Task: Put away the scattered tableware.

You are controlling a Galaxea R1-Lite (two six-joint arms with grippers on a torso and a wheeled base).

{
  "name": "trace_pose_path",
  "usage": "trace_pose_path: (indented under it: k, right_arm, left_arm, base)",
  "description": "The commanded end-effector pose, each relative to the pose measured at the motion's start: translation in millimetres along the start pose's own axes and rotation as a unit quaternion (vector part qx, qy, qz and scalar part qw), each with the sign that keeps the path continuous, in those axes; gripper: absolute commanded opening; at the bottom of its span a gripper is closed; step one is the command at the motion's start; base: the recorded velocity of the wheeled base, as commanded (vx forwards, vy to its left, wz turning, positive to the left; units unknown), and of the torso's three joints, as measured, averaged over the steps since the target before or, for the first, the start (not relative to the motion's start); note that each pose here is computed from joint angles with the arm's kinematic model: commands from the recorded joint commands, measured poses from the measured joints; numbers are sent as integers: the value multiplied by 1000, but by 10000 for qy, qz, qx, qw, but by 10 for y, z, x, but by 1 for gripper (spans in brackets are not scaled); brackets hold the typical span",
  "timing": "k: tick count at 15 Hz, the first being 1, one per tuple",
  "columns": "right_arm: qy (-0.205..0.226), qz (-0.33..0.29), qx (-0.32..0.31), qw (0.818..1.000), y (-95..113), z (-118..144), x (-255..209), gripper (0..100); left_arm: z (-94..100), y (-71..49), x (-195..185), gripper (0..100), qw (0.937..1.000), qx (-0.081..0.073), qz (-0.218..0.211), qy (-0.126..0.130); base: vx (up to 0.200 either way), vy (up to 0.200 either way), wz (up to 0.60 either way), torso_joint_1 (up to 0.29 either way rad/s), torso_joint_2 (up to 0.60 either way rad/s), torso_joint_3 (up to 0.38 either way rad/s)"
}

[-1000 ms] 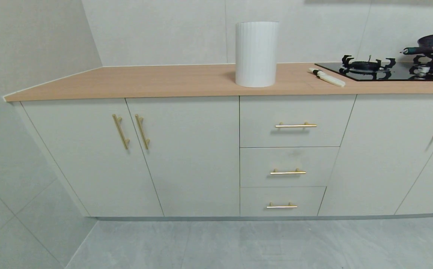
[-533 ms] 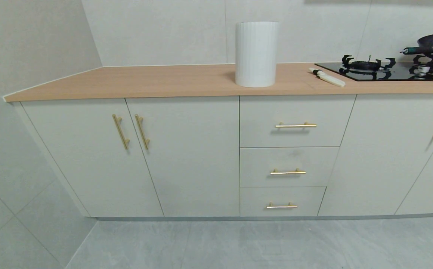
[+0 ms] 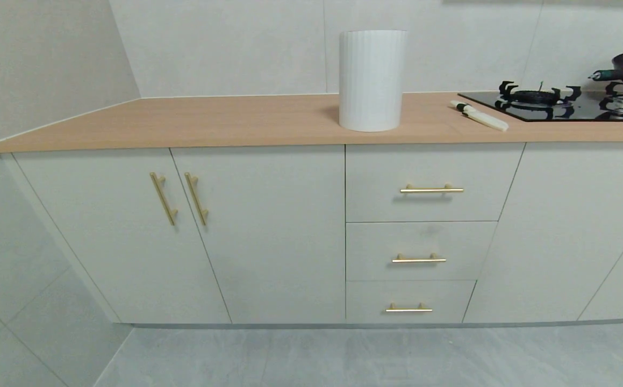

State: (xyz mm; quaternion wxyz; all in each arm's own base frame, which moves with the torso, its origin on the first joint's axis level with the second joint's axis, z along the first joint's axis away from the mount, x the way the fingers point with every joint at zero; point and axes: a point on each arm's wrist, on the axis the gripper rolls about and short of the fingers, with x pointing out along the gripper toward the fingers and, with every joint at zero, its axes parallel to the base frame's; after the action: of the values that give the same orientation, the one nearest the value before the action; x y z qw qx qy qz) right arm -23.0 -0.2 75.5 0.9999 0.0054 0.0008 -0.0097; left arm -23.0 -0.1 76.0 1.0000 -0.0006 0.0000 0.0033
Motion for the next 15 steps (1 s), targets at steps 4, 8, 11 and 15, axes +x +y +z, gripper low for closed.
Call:
trace_pose_path:
  k: [4, 8, 11, 15]
  right_arm:
    - [14, -3, -1, 10000, 0, 0, 2, 100]
    - [14, -3, -1, 10000, 0, 0, 2, 100]
    - [14, -3, -1, 10000, 0, 0, 2, 100]
    - [14, -3, -1, 10000, 0, 0, 2, 100]
  left_arm:
    - [0, 0, 1, 100, 10000, -1, 5, 8]
    - [-4, 0, 2, 100, 10000, -9, 5, 15]
    - [0, 0, 1, 100, 10000, -1, 5, 8]
    - [0, 0, 1, 100, 10000, -9, 5, 8]
  base:
    - [200, 0, 0, 2, 2, 0]
    - [200, 0, 0, 5, 2, 1]
    - [200, 0, 0, 5, 6, 2]
    - [200, 0, 0, 2, 1, 6]
